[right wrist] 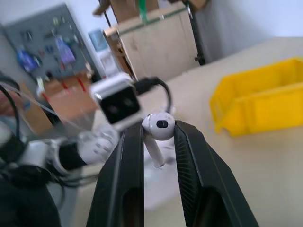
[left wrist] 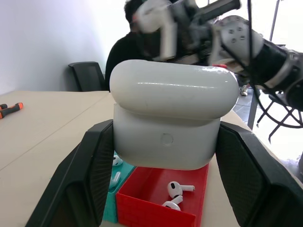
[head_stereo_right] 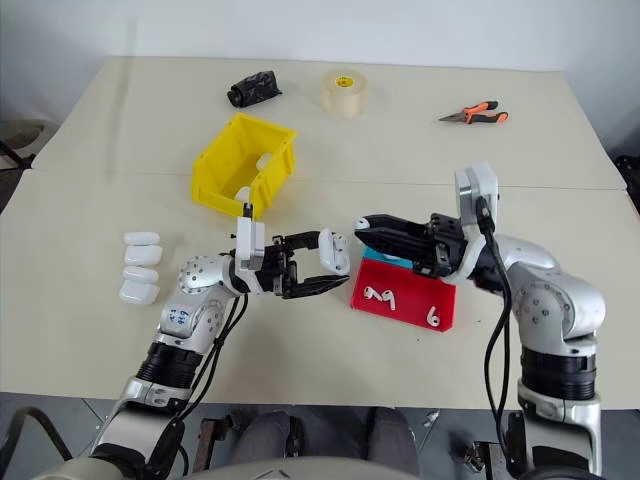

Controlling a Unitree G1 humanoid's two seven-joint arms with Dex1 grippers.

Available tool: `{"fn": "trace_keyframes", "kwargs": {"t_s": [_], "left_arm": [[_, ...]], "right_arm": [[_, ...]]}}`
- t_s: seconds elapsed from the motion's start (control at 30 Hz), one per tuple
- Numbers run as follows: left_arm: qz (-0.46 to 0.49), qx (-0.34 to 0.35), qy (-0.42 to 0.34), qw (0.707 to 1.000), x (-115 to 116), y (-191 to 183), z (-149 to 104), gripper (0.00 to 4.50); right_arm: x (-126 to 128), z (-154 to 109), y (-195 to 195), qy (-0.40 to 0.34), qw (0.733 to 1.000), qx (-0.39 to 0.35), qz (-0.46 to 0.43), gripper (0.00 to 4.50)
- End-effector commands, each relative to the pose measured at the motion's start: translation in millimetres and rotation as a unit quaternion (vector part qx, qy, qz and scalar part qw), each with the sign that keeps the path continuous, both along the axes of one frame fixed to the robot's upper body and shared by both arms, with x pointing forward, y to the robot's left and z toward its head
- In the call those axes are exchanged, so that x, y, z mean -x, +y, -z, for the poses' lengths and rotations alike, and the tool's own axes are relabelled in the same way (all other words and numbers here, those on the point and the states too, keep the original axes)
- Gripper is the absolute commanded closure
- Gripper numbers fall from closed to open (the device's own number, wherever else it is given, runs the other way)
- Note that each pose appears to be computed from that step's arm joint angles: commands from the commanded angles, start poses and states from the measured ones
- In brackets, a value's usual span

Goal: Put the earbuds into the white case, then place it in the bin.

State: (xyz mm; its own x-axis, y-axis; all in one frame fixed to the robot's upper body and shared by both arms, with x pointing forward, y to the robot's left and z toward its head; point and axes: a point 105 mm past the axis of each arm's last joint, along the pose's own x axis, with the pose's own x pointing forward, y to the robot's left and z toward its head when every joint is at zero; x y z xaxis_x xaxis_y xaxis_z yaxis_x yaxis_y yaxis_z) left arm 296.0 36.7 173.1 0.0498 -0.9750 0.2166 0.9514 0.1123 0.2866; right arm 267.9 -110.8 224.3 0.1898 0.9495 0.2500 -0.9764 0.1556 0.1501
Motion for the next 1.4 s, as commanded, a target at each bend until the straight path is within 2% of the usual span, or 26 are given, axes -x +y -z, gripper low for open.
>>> {"fn": "trace_keyframes", "kwargs": {"t_s": [0.03,0.33,0.73,0.9,1.07,1.23,1.33,1.4], "left_arm": [[0.009,0.022,-0.013,1.000,2,-1,-13,1.69],[0.007,0.048,0.001,0.999,2,-4,-22,1.69],[0.013,0.051,0.009,0.999,5,-6,-26,1.69],[0.014,0.053,0.008,0.998,5,-7,-28,1.69],[0.014,0.054,0.007,0.998,5,-7,-29,1.69],[0.005,0.030,-0.002,1.000,7,-5,-24,1.69],[-0.055,-0.020,-0.010,0.998,-3,10,-15,1.69],[-0.094,-0.063,-0.026,0.993,-11,20,-10,1.69]], "right_arm": [[13,-11,8,-0.015,0.999,-0.030,-0.004,3.91],[8,8,11,-0.007,0.997,-0.059,0.041,3.91],[5,37,15,0.002,0.997,-0.044,0.066,3.91],[7,51,18,0.016,0.998,-0.012,0.055,3.91],[12,47,21,0.020,0.999,-0.016,0.028,2.36],[1,40,7,0.002,0.998,-0.010,0.066,0.61],[-5,39,-8,-0.006,0.996,0.029,0.088,0.72],[-6,41,-12,-0.008,0.995,0.065,0.080,1.21]]}}
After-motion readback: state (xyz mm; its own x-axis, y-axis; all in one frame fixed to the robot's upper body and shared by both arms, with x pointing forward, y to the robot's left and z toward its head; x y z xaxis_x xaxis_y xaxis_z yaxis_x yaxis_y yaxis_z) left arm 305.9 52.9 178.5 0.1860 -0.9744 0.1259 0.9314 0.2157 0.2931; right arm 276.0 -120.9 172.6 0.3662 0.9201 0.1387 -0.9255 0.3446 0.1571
